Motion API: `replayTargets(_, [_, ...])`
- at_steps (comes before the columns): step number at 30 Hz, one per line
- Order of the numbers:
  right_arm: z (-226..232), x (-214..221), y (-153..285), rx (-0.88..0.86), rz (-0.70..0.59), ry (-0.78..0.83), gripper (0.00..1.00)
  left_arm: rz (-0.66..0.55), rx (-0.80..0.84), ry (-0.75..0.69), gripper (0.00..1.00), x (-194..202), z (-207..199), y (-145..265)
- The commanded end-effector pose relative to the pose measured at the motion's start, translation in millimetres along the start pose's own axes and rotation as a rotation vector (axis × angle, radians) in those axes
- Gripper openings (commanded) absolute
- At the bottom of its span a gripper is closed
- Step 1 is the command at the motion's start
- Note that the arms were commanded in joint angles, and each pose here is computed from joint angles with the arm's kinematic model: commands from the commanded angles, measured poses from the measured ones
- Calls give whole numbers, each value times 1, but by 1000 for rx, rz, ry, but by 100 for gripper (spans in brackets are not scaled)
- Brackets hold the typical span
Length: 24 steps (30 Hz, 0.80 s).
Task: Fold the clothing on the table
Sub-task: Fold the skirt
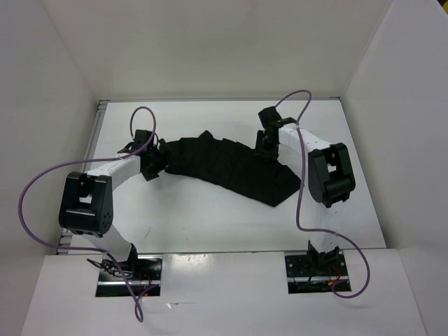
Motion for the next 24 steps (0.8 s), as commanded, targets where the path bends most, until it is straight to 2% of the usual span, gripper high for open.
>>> replayTargets(1, [6, -11, 24, -30, -63, 18, 48, -27, 76, -8, 100, -21, -7, -9])
replayTargets(5, [6, -11, 24, -30, -63, 18, 48, 4, 151, -5, 100, -18, -9, -23])
replayTargets(10, [4, -9, 22, -25, -55, 18, 48, 97, 278, -37, 100, 1, -20, -36])
replayTargets(14, [4, -5, 21, -29, -41, 19, 48, 161, 369, -59, 96, 13, -27, -43])
replayTargets(16, [2, -6, 20, -20, -47, 18, 48, 176, 400, -93, 91, 16, -33, -43])
replayTargets(18, [1, -3, 13, -10, -31, 19, 48, 188, 439, -115, 84, 18, -40, -39])
replayTargets(19, [2, -6, 15, -14, -38, 19, 48, 205, 446, -120, 73, 23, -42, -41])
replayTargets(22, [2, -4, 12, -10, -30, 19, 48, 247, 481, -134, 57, 31, -47, -43])
replayTargets(23, [3, -7, 13, -14, -38, 19, 48, 270, 482, -127, 46, 37, -45, -47])
replayTargets(24, [3, -7, 13, -14, -38, 19, 48, 297, 502, -131, 39, 43, -48, -47])
Point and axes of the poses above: each gripper's point midway between its finger pads, its own y axis back along the fingers, its own z axis along the line the jaws close on, x = y × z, the point moved 3 cm from there along y, back along the fingers, and after that the axes turned 5 degrees about -y, right-handed, at the moved point
